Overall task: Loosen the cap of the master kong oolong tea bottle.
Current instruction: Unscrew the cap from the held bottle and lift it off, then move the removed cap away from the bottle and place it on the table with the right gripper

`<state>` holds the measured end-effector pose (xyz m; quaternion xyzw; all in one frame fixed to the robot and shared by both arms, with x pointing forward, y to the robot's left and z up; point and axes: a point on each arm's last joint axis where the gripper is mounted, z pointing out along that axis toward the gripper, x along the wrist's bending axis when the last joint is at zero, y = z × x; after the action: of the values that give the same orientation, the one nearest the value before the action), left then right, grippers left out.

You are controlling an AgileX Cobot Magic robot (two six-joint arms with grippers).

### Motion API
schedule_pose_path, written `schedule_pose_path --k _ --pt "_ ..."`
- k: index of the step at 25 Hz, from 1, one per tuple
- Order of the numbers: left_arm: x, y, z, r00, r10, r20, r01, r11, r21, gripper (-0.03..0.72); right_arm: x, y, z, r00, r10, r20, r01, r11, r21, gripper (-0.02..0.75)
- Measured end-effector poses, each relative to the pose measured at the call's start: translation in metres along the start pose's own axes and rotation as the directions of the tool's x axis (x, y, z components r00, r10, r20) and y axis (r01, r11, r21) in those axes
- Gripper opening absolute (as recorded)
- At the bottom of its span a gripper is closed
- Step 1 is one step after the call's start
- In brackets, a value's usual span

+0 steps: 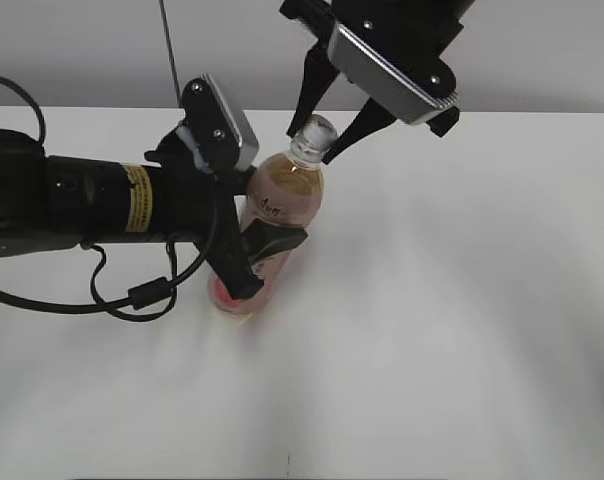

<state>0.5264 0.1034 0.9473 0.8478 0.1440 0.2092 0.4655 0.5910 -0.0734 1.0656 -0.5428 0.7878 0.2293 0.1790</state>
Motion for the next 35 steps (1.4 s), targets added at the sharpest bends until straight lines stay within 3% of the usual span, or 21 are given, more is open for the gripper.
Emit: schedule_pose_path --k 4,11,19,23,26,29,33,35 --pt "0.002 0.0 0.0 0.999 -0.031 -0.014 0.031 1.0 -0.004 0.432 -0.003 -0.003 0.0 0.988 -0.155 0.022 0.154 0.987 0.04 0.278" --pt "0.003 0.001 -0.001 0.999 -0.042 -0.017 0.042 0.999 -0.015 0.432 -0.005 0.0 -0.008 0.984 -0.176 0.035 0.173 0.983 0.065 0.275" --pt "0.0 0.002 -0.001 1.0 0.003 0.004 -0.003 1.0 -0.014 0.432 -0.011 0.005 -0.026 0.994 0.028 0.104 -0.04 0.992 0.118 0.272" --pt "-0.001 0.002 -0.001 1.0 0.007 0.008 -0.007 1.0 -0.018 0.432 -0.008 0.005 -0.04 0.955 0.271 0.122 -0.289 0.943 0.166 0.272" --pt "-0.001 0.006 -0.001 1.0 -0.014 0.012 0.015 0.998 -0.061 0.432 -0.001 -0.003 -0.048 0.835 0.524 0.171 -0.549 0.814 0.187 0.272" --pt "-0.002 0.016 -0.002 0.998 -0.045 0.036 0.051 0.984 -0.169 0.432 0.008 -0.017 -0.056 0.649 0.721 0.243 -0.76 0.629 0.164 0.272" --pt "-0.005 0.028 -0.003 0.993 -0.077 0.086 0.101 0.939 -0.327 0.432 0.021 -0.033 -0.067 0.354 0.877 0.324 -0.935 0.341 0.1 0.272" --pt "-0.007 0.027 0.0 0.989 -0.097 0.114 0.134 0.916 -0.379 0.432 0.03 -0.041 -0.071 0.175 0.917 0.359 -0.985 0.158 0.074 0.272"
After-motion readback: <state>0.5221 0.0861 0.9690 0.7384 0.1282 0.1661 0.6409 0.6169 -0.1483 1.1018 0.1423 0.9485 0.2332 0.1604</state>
